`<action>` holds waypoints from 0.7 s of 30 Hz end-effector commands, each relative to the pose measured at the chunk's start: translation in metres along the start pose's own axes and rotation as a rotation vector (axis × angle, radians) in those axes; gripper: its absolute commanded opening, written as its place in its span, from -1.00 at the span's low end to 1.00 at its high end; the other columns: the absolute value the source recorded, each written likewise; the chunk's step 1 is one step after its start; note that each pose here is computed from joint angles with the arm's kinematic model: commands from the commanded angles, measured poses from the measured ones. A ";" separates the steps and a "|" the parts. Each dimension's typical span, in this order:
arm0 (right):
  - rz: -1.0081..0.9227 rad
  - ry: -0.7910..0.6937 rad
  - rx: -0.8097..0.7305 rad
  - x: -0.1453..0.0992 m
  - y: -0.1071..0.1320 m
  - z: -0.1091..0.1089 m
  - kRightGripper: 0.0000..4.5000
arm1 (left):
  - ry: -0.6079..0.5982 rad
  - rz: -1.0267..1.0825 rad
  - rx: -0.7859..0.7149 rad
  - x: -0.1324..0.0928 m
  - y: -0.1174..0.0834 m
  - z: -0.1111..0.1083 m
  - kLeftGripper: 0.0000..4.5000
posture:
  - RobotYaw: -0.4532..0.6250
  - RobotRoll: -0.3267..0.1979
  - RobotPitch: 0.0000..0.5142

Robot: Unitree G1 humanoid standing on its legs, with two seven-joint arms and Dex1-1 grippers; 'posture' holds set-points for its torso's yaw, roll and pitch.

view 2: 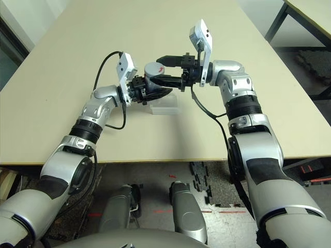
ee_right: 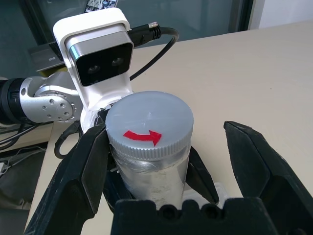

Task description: Pour the medicine from the bottle into the box.

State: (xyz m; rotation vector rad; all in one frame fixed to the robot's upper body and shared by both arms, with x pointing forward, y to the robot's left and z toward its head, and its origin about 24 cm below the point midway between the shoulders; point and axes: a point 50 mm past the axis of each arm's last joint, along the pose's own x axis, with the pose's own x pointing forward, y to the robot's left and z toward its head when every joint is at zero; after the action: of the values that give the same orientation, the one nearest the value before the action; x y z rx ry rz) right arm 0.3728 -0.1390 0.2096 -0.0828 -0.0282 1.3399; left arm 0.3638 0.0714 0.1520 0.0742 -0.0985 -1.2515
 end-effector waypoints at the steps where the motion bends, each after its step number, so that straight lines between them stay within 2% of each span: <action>1: -0.196 0.028 0.033 -0.042 -0.013 -0.003 1.00 | -0.008 -0.033 0.027 -0.009 -0.001 0.000 0.16 | -0.53 0.25 -0.49; 21: -0.191 0.040 0.071 -0.060 -0.006 -0.005 1.00 | -0.023 -0.011 0.026 -0.010 0.001 0.001 0.16 | -0.53 0.25 -0.49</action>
State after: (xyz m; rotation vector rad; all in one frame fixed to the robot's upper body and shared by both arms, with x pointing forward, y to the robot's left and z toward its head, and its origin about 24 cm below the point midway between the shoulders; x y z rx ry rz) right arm 0.3662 -0.1984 0.2048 -0.0268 0.0418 1.1493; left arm 0.3620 0.0790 0.1493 0.0692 -0.1179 -1.2573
